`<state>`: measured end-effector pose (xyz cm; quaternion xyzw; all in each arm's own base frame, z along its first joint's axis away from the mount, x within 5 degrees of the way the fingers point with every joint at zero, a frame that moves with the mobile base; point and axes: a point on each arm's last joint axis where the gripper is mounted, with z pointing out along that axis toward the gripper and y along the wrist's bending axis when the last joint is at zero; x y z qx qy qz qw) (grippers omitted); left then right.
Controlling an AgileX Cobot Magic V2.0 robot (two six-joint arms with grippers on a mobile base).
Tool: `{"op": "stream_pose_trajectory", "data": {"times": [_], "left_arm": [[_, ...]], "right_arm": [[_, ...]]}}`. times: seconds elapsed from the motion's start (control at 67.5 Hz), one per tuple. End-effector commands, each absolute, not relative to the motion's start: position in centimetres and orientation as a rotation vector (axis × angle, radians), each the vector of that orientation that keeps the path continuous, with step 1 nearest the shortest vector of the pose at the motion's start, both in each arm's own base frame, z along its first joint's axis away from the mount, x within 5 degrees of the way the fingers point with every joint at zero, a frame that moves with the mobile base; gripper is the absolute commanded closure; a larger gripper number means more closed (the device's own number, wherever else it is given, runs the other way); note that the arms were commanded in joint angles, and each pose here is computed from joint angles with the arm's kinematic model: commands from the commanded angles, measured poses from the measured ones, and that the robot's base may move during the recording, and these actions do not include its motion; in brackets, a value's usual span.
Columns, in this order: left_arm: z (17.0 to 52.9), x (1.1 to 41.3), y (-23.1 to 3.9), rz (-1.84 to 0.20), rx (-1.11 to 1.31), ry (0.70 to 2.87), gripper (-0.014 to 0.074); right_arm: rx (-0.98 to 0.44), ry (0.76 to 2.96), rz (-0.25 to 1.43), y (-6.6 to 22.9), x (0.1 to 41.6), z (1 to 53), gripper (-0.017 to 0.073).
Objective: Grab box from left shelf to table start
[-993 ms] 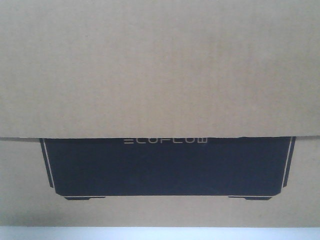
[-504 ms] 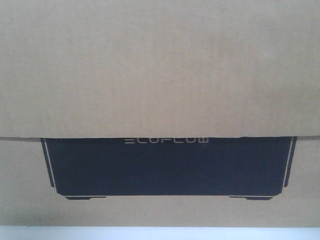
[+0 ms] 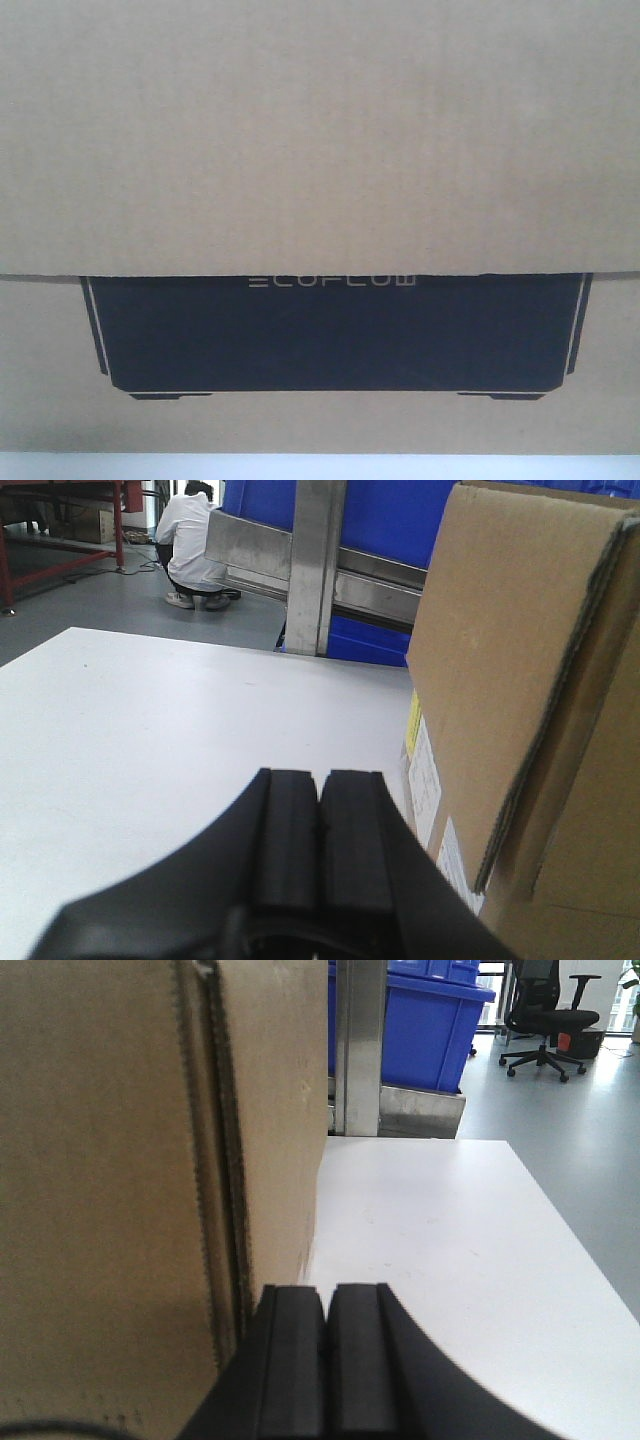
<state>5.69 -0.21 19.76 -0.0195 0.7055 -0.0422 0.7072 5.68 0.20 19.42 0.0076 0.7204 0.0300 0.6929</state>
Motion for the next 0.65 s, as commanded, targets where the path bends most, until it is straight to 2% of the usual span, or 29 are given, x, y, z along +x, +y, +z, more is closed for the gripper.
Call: {"op": "stream_pose_trajectory", "data": {"times": [0.0,0.637], "left_arm": [[20.79,5.50,-0.10,-0.088,-0.048,1.458,0.0687],[20.79,5.50,-0.10,-0.088,-0.048,1.458,0.0687]], "right_arm": [[0.010,1.505,0.057,0.16,5.61,20.22,0.0502],[0.010,1.506,0.057,0.16,5.61,20.21,0.0502]]}}
